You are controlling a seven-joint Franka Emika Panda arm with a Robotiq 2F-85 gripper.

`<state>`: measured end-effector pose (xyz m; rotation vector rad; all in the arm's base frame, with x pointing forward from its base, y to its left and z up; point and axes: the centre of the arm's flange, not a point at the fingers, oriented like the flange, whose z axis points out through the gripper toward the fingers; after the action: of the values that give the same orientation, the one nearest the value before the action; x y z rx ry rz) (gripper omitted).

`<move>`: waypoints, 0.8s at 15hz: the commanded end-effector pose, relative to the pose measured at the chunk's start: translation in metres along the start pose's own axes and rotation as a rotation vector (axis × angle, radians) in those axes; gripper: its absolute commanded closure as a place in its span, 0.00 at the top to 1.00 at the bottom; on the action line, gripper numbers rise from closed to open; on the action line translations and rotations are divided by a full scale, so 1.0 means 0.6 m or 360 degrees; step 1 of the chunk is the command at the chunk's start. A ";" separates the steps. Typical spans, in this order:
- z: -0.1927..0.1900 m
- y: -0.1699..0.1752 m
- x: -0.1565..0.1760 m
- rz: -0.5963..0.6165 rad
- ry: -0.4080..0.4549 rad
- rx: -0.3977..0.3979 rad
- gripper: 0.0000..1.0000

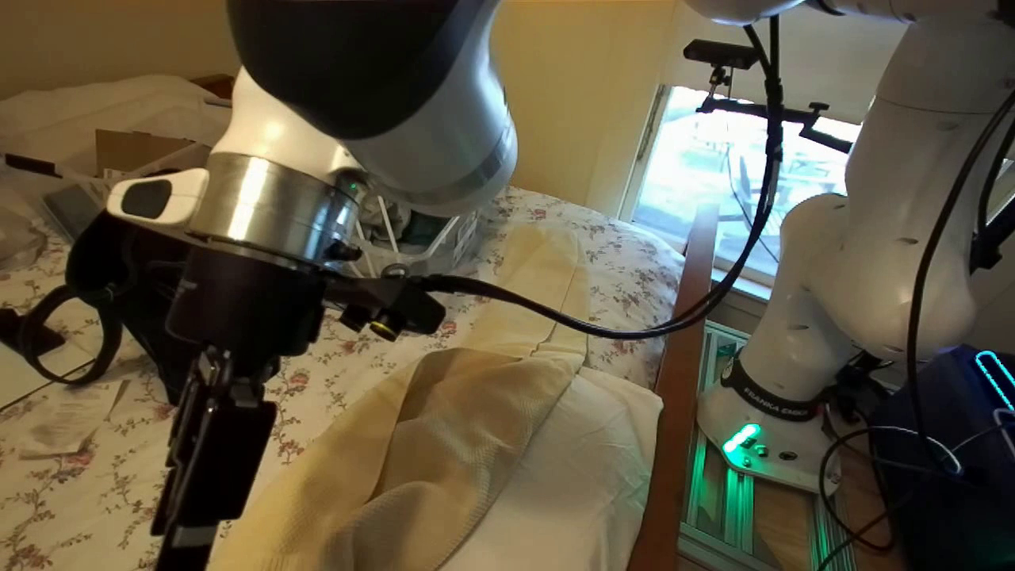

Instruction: Unfold the towel

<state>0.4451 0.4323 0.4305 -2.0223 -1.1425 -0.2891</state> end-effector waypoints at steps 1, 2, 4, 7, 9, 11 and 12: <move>-0.056 -0.012 -0.045 0.0116 -0.0164 -0.0195 0.97; -0.073 -0.007 -0.065 0.0145 -0.0197 -0.0258 0.99; -0.107 0.001 -0.117 0.0244 -0.0266 -0.0367 1.00; -0.152 0.005 -0.191 0.0404 -0.0361 -0.0515 1.00; -0.175 -0.008 -0.240 0.0540 -0.0437 -0.0574 1.00; -0.191 -0.024 -0.282 0.0702 -0.0510 -0.0599 1.00; -0.158 0.023 -0.233 0.0583 -0.0445 -0.0537 1.00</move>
<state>0.3919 0.2717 0.4127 -2.5871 -0.8997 -0.0093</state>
